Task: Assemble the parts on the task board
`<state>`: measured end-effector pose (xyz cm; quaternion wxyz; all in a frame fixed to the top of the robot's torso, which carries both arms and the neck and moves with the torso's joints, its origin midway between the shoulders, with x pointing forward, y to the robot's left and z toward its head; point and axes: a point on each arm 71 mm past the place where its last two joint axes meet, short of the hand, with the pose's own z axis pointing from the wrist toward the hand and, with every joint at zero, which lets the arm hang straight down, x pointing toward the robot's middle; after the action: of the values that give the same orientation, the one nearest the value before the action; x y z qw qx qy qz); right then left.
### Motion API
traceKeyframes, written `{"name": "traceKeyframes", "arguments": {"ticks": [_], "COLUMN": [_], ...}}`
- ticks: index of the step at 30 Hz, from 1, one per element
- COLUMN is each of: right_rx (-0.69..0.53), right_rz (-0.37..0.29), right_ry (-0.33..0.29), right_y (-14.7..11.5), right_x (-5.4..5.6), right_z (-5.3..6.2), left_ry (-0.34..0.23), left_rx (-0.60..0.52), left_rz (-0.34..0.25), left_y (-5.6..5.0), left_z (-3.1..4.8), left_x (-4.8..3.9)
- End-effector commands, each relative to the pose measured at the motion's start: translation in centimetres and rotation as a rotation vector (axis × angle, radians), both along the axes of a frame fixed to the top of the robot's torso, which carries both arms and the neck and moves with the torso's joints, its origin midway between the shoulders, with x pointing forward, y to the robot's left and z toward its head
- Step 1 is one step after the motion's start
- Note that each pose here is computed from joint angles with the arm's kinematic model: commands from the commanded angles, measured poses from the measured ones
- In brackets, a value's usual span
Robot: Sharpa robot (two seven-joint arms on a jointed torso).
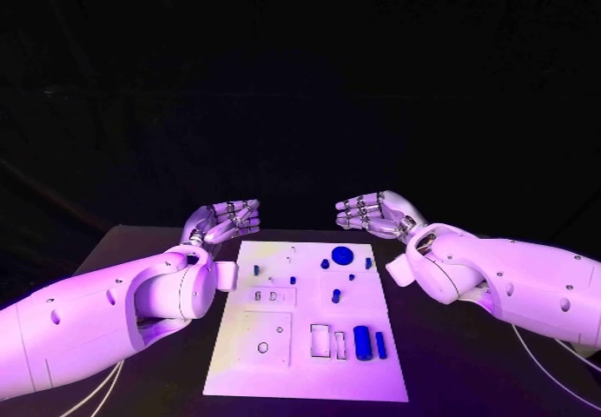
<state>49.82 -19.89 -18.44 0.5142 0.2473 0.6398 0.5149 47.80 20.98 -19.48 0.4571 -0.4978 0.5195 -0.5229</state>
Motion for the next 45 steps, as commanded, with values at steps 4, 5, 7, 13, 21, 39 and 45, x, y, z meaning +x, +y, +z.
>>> {"name": "traceKeyframes", "arguments": {"ticks": [4, 5, 7, 13, 21, 39, 45], "right_rx": [-0.249, -0.288, -0.385, -0.658, -0.89, -1.055, -1.082], "right_rz": [0.075, 0.079, 0.086, 0.096, 0.124, 0.15, 0.151], "right_ry": [-0.128, -0.129, -0.143, -0.222, -0.337, -0.411, -0.407], "right_y": [0.1, 0.1, 0.0, 0.0, 1.2, 3.5, 3.6], "right_x": [0.2, 0.3, 0.6, 1.4, 1.1, 0.9, 1.2], "right_z": [0.7, 0.7, 0.8, 1.5, 2.7, 3.2, 3.1], "left_ry": [-0.038, -0.038, -0.04, -0.042, -0.041, -0.066, -0.07], "left_rx": [-0.037, -0.039, -0.047, -0.074, -0.096, -0.111, -0.111], "left_rz": [-0.037, -0.042, -0.056, -0.107, -0.168, -0.22, -0.223], "left_y": [0.0, 0.0, 0.0, -0.2, -0.7, -1.1, -1.0], "left_z": [1.25, 1.44, 1.84, 3.0, 4.28, 6.53, 6.85], "left_x": [-0.78, -0.91, -1.18, -1.79, -2.7, -3.82, -3.94]}}
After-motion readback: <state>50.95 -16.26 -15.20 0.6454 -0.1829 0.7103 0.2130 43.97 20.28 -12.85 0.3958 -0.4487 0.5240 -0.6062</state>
